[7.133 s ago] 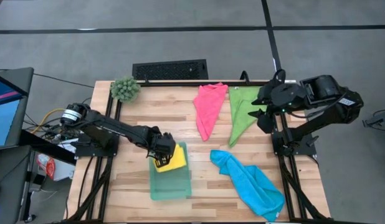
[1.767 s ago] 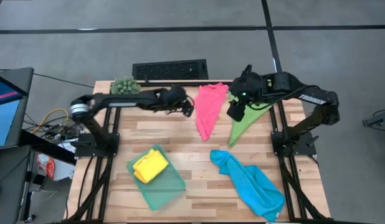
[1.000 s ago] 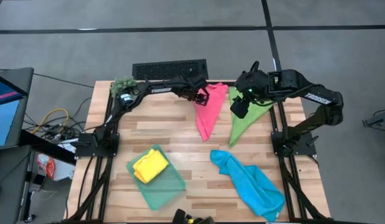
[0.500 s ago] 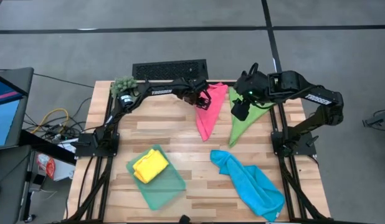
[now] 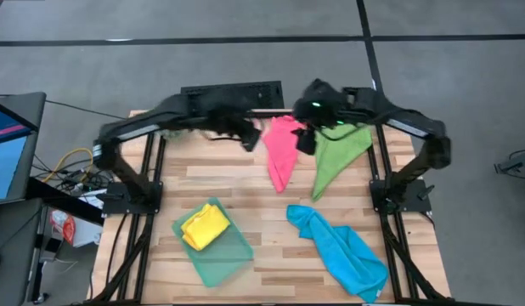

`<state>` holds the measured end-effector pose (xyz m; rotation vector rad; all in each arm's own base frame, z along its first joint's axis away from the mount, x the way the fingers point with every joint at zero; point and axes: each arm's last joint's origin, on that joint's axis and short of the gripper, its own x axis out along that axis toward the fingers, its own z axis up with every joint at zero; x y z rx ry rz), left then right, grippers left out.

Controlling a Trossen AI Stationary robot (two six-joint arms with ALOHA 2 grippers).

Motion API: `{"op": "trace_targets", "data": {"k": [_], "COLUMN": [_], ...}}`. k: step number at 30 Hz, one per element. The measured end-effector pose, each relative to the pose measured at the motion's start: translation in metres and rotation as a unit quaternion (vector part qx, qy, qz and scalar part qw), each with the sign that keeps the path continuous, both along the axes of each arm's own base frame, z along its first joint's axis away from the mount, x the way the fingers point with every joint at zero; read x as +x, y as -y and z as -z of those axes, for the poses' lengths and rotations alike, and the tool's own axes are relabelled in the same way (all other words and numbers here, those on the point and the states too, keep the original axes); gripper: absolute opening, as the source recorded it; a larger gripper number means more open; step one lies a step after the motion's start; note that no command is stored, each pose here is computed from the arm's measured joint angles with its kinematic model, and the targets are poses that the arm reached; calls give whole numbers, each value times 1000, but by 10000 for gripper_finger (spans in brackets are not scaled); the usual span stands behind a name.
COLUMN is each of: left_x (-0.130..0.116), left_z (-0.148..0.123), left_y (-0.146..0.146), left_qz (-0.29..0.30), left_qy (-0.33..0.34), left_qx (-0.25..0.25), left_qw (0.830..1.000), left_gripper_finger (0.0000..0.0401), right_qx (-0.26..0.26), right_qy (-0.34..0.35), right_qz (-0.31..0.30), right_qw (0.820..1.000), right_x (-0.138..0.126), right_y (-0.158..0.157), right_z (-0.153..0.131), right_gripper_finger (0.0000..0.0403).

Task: Fold microfiber towels
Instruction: Fold the pink towel

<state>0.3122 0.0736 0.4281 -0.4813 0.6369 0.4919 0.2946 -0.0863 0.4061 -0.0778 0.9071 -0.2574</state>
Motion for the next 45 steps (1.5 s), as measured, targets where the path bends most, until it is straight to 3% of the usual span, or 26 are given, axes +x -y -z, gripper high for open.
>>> {"op": "trace_targets", "data": {"k": [6, 10, 15, 20, 24, 31, 37, 42, 45], "left_x": [-73, -111, -143, -154, -153, -147, -139, -136, -136], "left_z": [-43, -53, -54, -48, -45, -42, -39, -38, -38], "left_y": [42, 60, 69, 69, 69, 69, 70, 70, 70], "left_qz": [-59, -100, -149, -191, -203, -199, -195, -194, -193], "left_qy": [39, 48, 35, 4, -8, -24, -36, -41, -41], "left_qx": [27, 29, 47, 53, 59, 75, 81, 81, 80], "left_qw": [997, 993, 987, 980, 977, 977, 977, 977, 977], "left_gripper_finger": [131, 131, 131, 131, 131, 131, 131, 131, 131], "right_qx": [-15, 14, 65, 101, 98, 80, 107, 99, 107], "right_qy": [-55, -89, -152, -203, -214, -218, -239, -258, -267], "right_qz": [-105, -147, -134, -104, -79, -44, -65, -75, -78], "right_qw": [993, 985, 977, 968, 969, 972, 963, 958, 955], "right_x": [54, 78, 86, 81, 74, 62, 61, 68, 66], "right_y": [48, 84, 128, 158, 175, 196, 190, 180, 170], "right_z": [61, 114, 185, 236, 250, 252, 261, 263, 252], "right_gripper_finger": [240, 240, 240, 240, 240, 225, 123, 33, 13]}}
